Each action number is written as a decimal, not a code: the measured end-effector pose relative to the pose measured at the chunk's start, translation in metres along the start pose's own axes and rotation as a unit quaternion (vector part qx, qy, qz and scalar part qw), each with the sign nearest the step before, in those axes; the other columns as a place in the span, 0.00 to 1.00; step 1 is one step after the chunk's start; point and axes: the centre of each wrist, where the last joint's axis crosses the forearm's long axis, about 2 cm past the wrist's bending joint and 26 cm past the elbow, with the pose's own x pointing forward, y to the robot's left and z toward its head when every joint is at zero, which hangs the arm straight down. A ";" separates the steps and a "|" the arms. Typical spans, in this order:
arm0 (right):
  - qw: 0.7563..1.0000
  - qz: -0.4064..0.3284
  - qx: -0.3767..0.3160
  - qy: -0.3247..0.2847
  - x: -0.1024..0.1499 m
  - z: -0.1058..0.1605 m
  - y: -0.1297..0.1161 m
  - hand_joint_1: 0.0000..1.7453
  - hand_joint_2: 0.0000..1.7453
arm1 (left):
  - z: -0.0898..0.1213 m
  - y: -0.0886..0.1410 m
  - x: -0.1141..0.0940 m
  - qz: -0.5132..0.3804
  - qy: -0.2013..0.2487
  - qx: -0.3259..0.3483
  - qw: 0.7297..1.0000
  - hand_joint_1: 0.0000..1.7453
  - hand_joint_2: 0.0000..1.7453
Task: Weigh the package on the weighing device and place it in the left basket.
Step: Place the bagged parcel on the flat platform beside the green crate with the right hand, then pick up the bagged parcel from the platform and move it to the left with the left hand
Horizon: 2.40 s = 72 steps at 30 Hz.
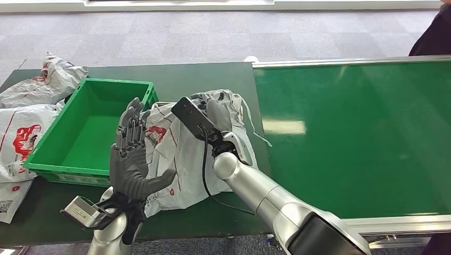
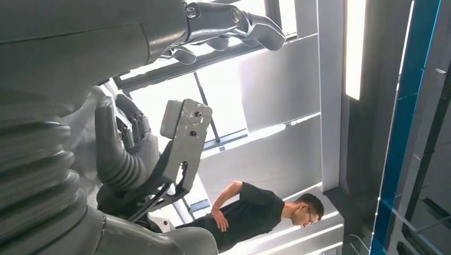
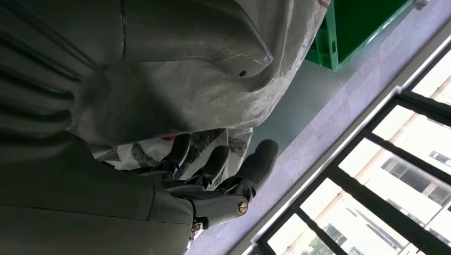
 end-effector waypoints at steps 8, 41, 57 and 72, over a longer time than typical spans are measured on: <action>0.999 0.045 -0.011 -0.002 -0.011 -0.004 -0.006 0.00 0.00 | -0.001 0.001 0.000 0.002 -0.001 -0.005 1.000 0.00 1.00; 0.704 0.071 -0.606 -0.363 0.073 0.117 -0.228 0.00 1.00 | -0.001 0.018 -0.021 -0.164 0.094 -0.041 0.981 0.00 1.00; 0.689 0.075 -0.616 -0.374 0.079 0.125 -0.234 0.00 1.00 | -0.001 0.020 -0.028 -0.172 0.110 -0.051 0.978 0.00 1.00; 0.688 0.080 -0.616 -0.375 0.080 0.126 -0.234 0.00 1.00 | -0.004 0.021 -0.034 -0.205 0.142 -0.076 0.965 0.00 1.00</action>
